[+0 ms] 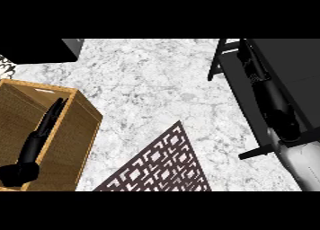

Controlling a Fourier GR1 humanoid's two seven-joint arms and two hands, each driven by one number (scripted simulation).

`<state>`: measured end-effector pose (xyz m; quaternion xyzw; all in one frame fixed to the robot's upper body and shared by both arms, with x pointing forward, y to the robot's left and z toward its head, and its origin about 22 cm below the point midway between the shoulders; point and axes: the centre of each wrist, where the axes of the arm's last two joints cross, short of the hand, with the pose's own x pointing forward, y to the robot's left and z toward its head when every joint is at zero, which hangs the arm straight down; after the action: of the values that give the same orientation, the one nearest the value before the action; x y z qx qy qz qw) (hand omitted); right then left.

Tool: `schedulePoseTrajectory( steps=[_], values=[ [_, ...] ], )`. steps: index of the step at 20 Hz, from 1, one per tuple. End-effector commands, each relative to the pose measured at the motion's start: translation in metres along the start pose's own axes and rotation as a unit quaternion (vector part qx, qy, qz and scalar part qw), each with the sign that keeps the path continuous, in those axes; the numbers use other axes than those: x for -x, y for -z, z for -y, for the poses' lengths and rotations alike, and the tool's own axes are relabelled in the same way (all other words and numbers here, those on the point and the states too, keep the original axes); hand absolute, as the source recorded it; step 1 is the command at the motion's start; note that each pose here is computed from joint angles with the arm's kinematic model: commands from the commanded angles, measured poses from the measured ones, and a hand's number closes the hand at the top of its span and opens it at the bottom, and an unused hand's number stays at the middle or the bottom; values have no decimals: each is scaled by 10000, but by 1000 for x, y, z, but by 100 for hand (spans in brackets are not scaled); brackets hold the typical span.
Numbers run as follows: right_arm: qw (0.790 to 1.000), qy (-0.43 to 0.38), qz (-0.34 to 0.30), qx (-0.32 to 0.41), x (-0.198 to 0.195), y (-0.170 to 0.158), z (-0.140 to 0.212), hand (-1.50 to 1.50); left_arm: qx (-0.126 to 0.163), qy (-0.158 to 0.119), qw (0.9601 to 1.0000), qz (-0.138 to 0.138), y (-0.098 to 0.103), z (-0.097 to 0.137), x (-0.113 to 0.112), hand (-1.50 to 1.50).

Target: Pick the bell pepper from the placemat and place it in the tiered shelf

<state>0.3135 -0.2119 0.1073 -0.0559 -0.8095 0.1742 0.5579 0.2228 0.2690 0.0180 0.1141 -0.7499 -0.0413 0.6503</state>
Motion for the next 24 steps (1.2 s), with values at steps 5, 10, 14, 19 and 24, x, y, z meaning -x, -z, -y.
schedulePoseTrajectory(
  steps=[5, 10, 14, 19, 24],
  values=[
    [9766, 1471, 843, 1322, -74, -9, 38, 150, -392, -114, 9970, -656, 13, -28, -7, 0],
    [9286, 3038, -296, 2108, -65, -32, 41, -150, -468, -434, 9927, -1020, 7, -40, -11, 0],
    [9331, 3212, 510, 1534, -106, -46, 43, -150, -368, -501, 9924, -1067, 12, -45, -23, 0],
    [9633, 2559, 267, 761, -134, -73, 55, -150, -388, -507, 9910, -1178, 14, -49, -24, 0],
    [9894, 1218, -687, -379, -154, -93, 59, -150, -394, -501, 9910, -1178, 21, -49, -23, 0]
  ],
)
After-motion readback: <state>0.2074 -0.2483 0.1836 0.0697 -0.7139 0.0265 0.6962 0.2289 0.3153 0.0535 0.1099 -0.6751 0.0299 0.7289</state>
